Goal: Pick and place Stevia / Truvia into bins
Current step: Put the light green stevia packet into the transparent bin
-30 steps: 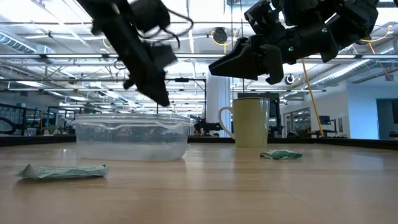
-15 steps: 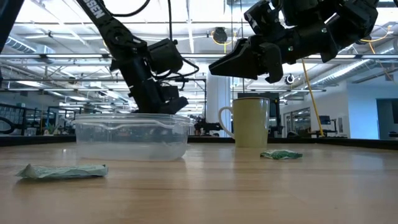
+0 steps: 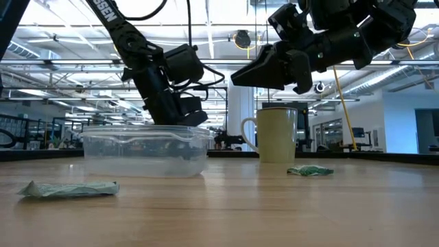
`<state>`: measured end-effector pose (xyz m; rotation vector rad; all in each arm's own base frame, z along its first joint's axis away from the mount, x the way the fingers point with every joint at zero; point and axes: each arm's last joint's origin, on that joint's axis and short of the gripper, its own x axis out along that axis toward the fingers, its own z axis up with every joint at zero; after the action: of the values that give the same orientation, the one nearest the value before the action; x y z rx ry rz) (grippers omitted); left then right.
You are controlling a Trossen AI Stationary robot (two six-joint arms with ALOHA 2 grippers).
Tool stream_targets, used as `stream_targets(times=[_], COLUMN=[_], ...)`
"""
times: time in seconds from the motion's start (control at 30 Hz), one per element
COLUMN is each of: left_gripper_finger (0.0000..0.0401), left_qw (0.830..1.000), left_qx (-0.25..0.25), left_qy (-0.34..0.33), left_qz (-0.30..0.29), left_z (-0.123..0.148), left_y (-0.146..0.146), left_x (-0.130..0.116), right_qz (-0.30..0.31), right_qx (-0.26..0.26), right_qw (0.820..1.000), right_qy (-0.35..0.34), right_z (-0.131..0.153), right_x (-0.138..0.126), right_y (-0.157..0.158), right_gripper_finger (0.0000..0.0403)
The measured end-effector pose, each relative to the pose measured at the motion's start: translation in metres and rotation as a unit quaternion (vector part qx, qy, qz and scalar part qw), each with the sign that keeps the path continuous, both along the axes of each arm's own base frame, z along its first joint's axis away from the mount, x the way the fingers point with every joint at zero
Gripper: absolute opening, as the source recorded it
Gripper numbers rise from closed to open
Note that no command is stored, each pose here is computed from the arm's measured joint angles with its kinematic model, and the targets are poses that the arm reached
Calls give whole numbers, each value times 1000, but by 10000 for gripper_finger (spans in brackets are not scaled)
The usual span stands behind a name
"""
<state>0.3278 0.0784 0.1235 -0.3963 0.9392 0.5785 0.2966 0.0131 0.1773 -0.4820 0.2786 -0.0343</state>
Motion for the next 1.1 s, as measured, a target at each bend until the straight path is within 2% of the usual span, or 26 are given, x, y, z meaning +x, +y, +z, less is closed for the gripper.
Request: stream_targets(times=[0.1, 0.23, 0.3, 0.47, 0.57, 0.67, 0.73, 0.9, 1.1], left_gripper_finger=[8, 5, 4, 3, 3, 3, 3, 3, 4], left_qw=[1000, 999, 999, 998, 990, 974, 967, 968, 967], left_qx=[3, 5, 8, 16, -1, -24, -32, -30, -53], left_qy=[9, 15, 16, -30, -73, -91, -81, -54, -36], left_qz=[-15, -33, -42, -61, -120, -204, -238, -243, -247], left_z=[0, 10, 23, 70, 100, 115, 116, 100, 68], left_y=[-2, -8, -12, -30, -51, -79, -99, -140, -161], left_x=[-1, -5, -10, -25, -37, -45, -51, -49, -32], right_qz=[0, 0, 0, 0, 0, 0, 0, 0, 0], right_qx=[0, -1, -1, -1, -1, -2, -2, -1, -1], right_qw=[1000, 1000, 1000, 1000, 1000, 1000, 1000, 1000, 1000], right_qy=[4, 10, 11, 20, 25, 30, 29, 25, 16], right_z=[-1, -2, -2, -4, -5, -6, -5, -5, -3], right_x=[0, -1, -1, -1, -1, -2, -2, -1, -1], right_y=[0, 0, 0, 0, 0, 0, 0, 0, 0], right_gripper_finger=[139, 139, 139, 139, 139, 139, 139, 139, 139])
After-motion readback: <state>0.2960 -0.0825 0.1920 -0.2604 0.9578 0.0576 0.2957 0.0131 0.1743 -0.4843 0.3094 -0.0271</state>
